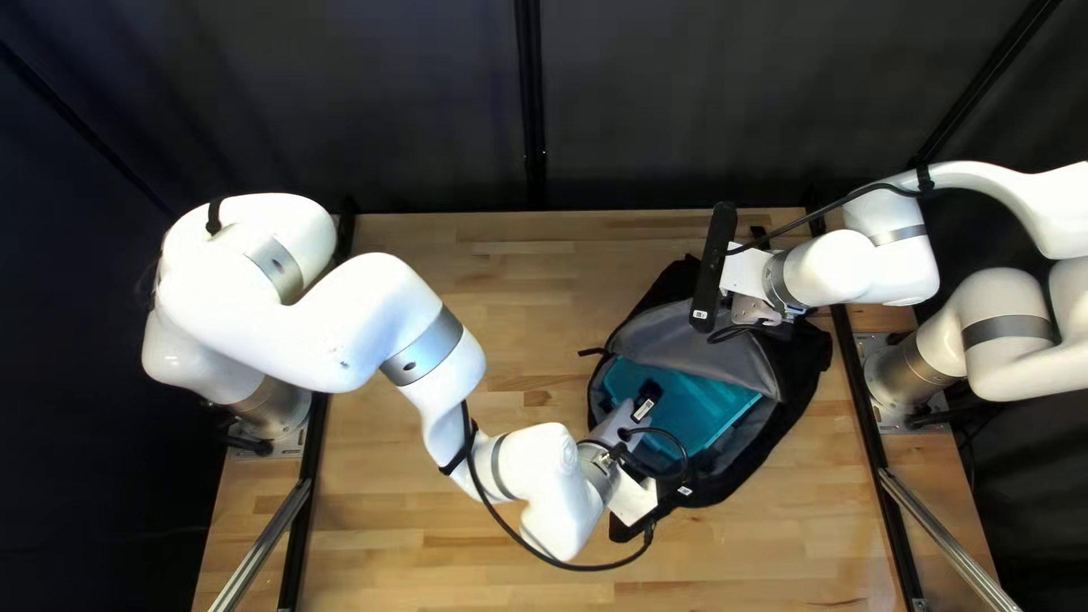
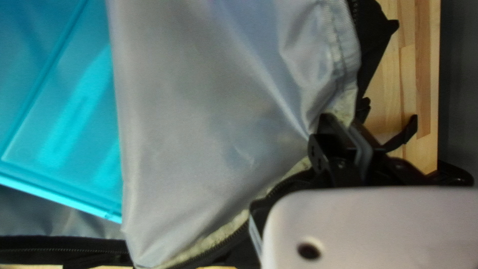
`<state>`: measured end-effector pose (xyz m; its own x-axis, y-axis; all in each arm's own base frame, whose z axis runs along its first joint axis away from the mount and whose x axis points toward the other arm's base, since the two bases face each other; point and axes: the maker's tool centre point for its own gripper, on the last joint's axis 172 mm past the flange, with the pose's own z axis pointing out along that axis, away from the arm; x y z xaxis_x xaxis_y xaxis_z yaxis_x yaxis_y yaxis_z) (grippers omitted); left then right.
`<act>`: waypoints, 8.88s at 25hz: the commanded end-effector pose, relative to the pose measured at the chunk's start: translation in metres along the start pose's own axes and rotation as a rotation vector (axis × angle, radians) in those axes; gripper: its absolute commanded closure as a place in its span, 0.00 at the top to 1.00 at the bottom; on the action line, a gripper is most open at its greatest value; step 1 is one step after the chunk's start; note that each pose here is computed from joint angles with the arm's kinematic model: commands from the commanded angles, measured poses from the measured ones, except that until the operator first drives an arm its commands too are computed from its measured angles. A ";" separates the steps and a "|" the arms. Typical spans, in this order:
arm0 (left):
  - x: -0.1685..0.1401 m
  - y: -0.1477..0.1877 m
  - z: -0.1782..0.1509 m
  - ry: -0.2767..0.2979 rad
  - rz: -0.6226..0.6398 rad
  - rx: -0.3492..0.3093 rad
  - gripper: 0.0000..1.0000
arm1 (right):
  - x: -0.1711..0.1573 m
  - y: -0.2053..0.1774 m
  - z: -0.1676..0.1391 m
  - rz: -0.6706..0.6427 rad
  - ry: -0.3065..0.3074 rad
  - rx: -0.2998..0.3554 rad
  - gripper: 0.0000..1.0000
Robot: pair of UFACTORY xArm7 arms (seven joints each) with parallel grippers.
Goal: Remove a lunch box from a kids backpack
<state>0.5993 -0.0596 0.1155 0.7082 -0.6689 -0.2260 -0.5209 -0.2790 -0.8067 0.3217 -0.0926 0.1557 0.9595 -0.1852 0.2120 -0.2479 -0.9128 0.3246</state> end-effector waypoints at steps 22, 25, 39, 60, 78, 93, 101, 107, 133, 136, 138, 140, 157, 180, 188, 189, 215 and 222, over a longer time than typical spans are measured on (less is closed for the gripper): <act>0.006 0.025 0.028 -0.029 -0.017 -0.023 0.77 | 0.000 0.000 0.000 0.000 0.000 0.000 0.00; 0.008 0.024 0.025 -0.027 -0.011 -0.017 0.00 | 0.000 0.000 0.000 0.000 0.000 0.000 0.00; 0.010 0.015 -0.015 -0.019 0.014 0.005 0.00 | 0.000 0.000 0.000 0.000 0.000 0.000 0.00; -0.006 -0.013 -0.083 -0.028 -0.007 -0.085 0.00 | 0.000 0.000 0.000 0.000 0.000 0.000 0.00; -0.030 -0.029 -0.152 -0.094 -0.064 -0.211 0.00 | 0.000 0.000 0.000 0.000 0.000 0.000 0.00; -0.073 -0.050 -0.243 -0.152 -0.037 -0.175 0.00 | 0.000 0.000 0.000 0.000 0.000 0.000 0.00; -0.125 -0.042 -0.271 -0.219 -0.017 -0.143 0.00 | 0.000 0.000 0.000 0.000 0.000 0.000 0.00; -0.162 -0.033 -0.264 -0.274 -0.010 -0.081 0.00 | 0.000 0.000 0.000 0.000 0.000 0.000 0.00; -0.273 0.032 -0.127 -0.509 -0.008 0.100 0.00 | 0.000 0.000 0.000 0.000 0.000 0.000 0.00; -0.272 0.035 -0.111 -0.538 -0.038 0.079 0.00 | 0.000 0.000 0.000 0.000 0.000 0.000 0.00; -0.270 0.037 -0.101 -0.548 -0.070 0.070 0.00 | 0.000 0.000 0.000 0.000 0.000 0.000 0.00; -0.267 0.040 -0.092 -0.548 -0.100 0.068 0.00 | 0.000 0.000 0.000 0.000 0.000 0.000 0.00; -0.268 0.087 -0.064 -0.564 -0.312 0.065 0.00 | 0.000 0.000 0.000 0.000 0.000 0.000 0.00; -0.235 0.128 -0.060 -0.574 -0.343 -0.024 1.00 | 0.000 0.000 0.000 0.000 0.000 0.000 0.00; -0.224 0.085 -0.086 -0.555 -0.318 -0.123 1.00 | 0.000 0.000 0.000 0.000 0.000 0.000 0.00; -0.225 0.079 -0.088 -0.541 -0.310 -0.158 1.00 | 0.000 0.000 0.000 0.000 0.000 0.000 0.00; -0.170 -0.062 -0.240 -0.125 -0.022 -0.581 1.00 | 0.000 0.000 0.000 0.000 0.000 0.000 0.00; -0.167 -0.070 -0.252 -0.087 0.005 -0.607 1.00 | 0.000 0.000 0.000 0.000 0.000 0.000 0.00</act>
<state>0.3970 -0.1021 0.3467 0.7289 -0.6186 -0.2933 -0.6838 -0.6363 -0.3571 0.3217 -0.0926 0.1557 0.9595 -0.1852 0.2120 -0.2479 -0.9128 0.3246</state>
